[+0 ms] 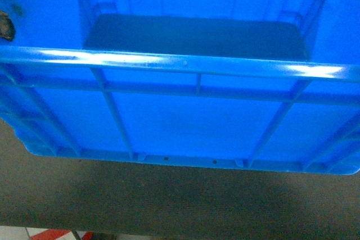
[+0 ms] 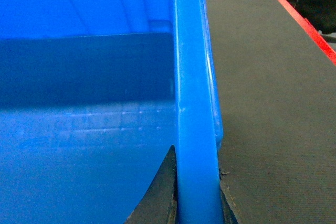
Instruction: Place box next to blue box on left shelf
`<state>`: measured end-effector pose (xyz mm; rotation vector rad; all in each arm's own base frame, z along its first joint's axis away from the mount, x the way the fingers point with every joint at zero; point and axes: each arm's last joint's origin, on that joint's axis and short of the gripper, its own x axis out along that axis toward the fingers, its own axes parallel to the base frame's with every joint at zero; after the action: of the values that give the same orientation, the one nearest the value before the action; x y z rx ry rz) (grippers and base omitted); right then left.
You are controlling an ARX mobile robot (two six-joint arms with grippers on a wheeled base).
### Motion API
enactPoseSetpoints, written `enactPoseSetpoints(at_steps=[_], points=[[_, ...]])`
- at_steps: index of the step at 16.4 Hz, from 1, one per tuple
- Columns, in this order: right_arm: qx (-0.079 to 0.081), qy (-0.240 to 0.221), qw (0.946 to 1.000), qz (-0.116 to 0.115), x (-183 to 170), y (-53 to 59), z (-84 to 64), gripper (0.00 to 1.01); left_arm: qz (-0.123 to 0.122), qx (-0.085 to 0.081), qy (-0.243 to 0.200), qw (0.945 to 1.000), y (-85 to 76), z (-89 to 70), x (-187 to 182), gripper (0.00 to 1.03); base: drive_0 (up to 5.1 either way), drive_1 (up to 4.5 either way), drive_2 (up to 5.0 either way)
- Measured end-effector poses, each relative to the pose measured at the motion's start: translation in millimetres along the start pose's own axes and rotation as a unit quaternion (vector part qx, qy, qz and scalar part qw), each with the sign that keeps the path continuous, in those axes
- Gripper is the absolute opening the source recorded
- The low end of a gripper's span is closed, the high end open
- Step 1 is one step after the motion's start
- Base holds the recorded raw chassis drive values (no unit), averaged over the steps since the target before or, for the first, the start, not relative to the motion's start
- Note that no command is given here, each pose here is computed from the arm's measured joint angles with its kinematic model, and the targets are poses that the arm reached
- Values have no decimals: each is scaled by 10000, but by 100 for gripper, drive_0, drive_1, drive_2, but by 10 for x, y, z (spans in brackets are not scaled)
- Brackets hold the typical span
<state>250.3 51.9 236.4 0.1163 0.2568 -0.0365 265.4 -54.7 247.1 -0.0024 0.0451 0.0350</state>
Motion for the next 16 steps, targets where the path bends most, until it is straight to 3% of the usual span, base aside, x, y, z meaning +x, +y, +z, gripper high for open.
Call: enactPoseSetpoints(at_steps=[4, 8, 11, 16], points=[[-257, -282, 9992, -105, -408, 17, -83, 9, 157, 65, -356, 9992, 30, -135, -438, 11, 0, 0, 0], [-357, -891, 9951, -224, -678, 15, -33, 9, 211, 24, -869, 9960, 20, -28, -674, 11, 0, 0, 0], [-441, -830, 9953, -232, -672, 21, -61, 9, 216, 67, -793, 9966, 21, -59, -675, 11, 0, 0, 0], [-445, -829, 9953, -231, -672, 21, -64, 9, 243, 79, -777, 9966, 24, -70, -677, 11, -79, -79, -79]])
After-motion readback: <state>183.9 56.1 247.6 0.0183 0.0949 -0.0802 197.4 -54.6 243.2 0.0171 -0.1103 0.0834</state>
